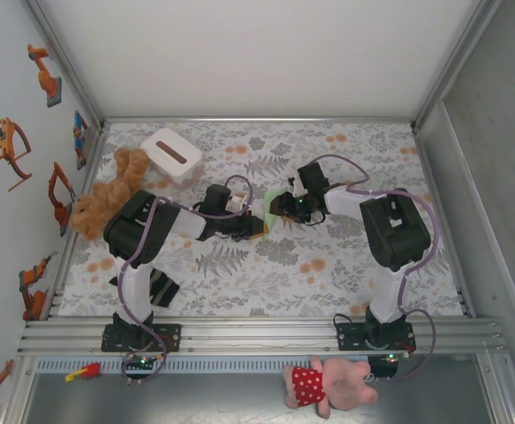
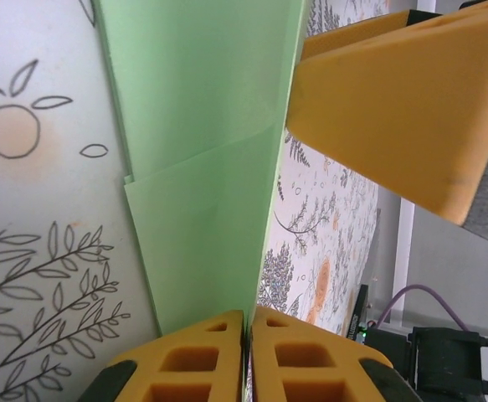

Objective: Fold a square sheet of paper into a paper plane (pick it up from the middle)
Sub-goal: Fold the wing for the fifth time at the center of the table.

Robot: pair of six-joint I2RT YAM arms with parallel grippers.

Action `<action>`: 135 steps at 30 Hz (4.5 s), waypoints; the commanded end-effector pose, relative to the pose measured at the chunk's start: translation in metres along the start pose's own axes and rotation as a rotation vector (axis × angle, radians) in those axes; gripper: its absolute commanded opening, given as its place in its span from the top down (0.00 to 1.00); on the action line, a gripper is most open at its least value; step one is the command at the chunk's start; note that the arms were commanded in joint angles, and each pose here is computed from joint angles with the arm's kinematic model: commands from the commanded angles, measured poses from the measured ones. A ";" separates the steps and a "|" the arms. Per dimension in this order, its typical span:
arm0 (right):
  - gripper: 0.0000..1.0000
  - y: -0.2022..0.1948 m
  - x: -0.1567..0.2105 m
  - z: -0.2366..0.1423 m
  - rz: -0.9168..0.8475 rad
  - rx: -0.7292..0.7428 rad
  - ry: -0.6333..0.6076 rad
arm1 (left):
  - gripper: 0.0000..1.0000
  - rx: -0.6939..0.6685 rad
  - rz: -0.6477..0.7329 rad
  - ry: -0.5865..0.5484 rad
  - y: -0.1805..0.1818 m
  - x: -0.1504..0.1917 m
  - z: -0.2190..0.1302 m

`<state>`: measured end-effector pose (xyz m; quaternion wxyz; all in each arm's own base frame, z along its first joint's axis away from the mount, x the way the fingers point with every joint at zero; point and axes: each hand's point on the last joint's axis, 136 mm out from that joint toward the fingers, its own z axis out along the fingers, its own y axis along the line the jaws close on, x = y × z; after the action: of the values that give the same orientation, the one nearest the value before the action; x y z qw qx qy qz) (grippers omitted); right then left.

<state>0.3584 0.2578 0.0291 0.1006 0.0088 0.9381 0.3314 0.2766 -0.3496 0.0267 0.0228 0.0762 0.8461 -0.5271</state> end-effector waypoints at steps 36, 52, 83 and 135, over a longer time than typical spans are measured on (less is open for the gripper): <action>0.49 -0.076 0.040 0.025 0.248 0.380 0.123 | 0.60 -0.371 0.150 -0.070 -0.003 0.001 -0.013; 0.50 -0.079 0.043 0.026 0.266 0.392 0.134 | 0.61 -0.433 0.195 -0.064 0.004 -0.013 -0.003; 0.50 -0.088 0.047 0.021 0.257 0.414 0.166 | 0.80 -0.468 0.148 0.064 0.050 0.008 -0.001; 0.74 0.042 -0.001 -0.039 -0.017 -0.099 -0.036 | 0.81 -0.609 0.063 0.166 0.082 0.027 -0.004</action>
<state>0.3535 0.2444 0.0840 0.1351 0.0318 0.9284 0.3446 0.2942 -0.3379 0.0124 0.0592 0.1432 0.9324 -0.3266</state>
